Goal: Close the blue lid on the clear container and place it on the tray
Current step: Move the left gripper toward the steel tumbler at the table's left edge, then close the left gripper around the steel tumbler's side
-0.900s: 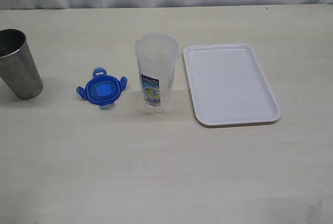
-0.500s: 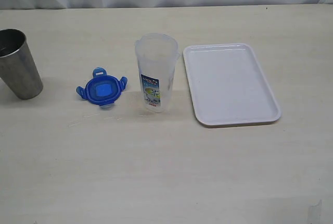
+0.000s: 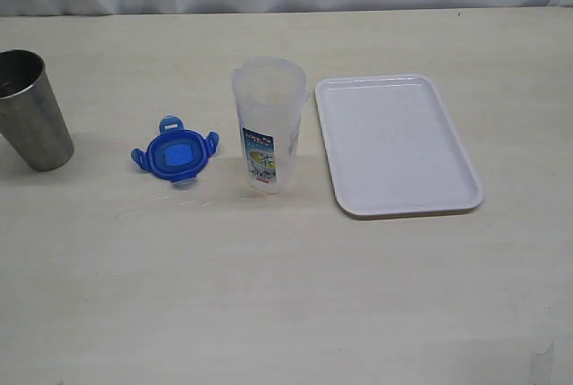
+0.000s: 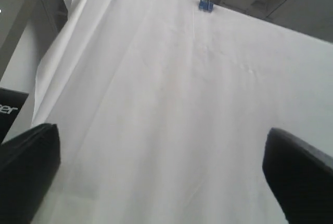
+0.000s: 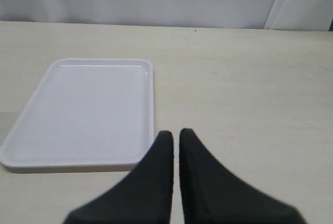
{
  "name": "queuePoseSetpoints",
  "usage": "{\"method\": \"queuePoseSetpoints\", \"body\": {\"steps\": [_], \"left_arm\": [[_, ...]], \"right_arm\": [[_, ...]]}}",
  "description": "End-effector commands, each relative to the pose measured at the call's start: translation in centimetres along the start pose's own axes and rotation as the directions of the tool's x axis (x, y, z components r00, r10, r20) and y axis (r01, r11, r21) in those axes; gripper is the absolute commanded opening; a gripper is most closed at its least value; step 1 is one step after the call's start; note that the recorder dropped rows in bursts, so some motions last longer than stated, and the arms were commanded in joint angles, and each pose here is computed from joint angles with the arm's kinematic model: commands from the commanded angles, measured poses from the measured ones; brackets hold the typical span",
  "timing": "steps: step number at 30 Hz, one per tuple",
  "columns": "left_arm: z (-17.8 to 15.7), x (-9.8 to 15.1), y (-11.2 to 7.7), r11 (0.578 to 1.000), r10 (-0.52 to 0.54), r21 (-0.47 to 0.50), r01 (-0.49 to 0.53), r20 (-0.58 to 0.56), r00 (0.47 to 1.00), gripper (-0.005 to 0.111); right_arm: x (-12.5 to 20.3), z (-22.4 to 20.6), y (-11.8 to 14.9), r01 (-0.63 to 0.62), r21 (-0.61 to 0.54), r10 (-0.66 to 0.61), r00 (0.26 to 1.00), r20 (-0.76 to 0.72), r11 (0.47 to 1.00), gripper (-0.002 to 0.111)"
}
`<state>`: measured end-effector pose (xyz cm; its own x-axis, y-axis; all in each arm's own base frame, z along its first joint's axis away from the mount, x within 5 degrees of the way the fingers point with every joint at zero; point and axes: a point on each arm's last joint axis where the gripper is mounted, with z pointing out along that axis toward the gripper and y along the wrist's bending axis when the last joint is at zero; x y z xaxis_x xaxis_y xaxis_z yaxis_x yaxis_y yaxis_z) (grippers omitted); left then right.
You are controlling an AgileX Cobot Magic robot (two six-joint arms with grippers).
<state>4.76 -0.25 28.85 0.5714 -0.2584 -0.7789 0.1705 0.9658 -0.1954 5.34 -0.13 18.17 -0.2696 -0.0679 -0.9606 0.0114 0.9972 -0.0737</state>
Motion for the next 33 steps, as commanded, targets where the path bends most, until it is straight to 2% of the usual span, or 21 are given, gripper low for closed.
{"method": "queuePoseSetpoints", "body": {"steps": [1,3,7,12,18,22,31,33], "left_arm": [[1.7,2.1,0.5,1.000,0.001,-0.026,-0.006,-0.152,0.988,0.105],[2.7,3.8,0.9,0.999,0.020,-0.031,-0.028,-0.251,0.968,0.105],[3.6,6.0,1.3,0.999,0.036,-0.022,-0.047,-0.363,0.931,0.105],[4.4,9.3,2.1,0.992,0.110,0.010,-0.123,-0.516,0.849,0.105],[5.1,12.7,2.9,0.991,0.123,0.024,-0.133,-0.580,0.806,0.105],[5.0,15.0,3.8,0.982,0.163,0.028,-0.187,-0.630,0.759,0.105],[4.4,18.6,5.0,0.979,0.154,0.005,-0.205,-0.674,0.722,0.105],[4.1,19.6,5.3,0.979,0.143,0.001,-0.203,-0.710,0.689,0.105]], "right_arm": [[-0.1,0.0,0.0,-0.003,0.002,0.003,1.000,0.017,1.000,0.004],[-0.1,0.0,0.0,-0.003,0.002,0.003,1.000,0.017,1.000,0.004],[-0.1,0.0,0.0,-0.003,0.002,0.003,1.000,0.017,1.000,0.004],[-0.1,0.0,0.0,-0.003,0.002,0.003,1.000,0.017,1.000,0.004],[-0.1,0.0,0.0,-0.003,0.002,0.003,1.000,0.017,1.000,0.004],[-0.1,0.0,0.0,-0.003,0.002,0.003,1.000,0.017,1.000,0.004],[-0.1,0.0,0.0,-0.003,0.002,0.003,1.000,0.017,1.000,0.004],[-0.1,0.0,0.0,-0.003,0.002,0.003,1.000,0.017,1.000,0.004]]}}
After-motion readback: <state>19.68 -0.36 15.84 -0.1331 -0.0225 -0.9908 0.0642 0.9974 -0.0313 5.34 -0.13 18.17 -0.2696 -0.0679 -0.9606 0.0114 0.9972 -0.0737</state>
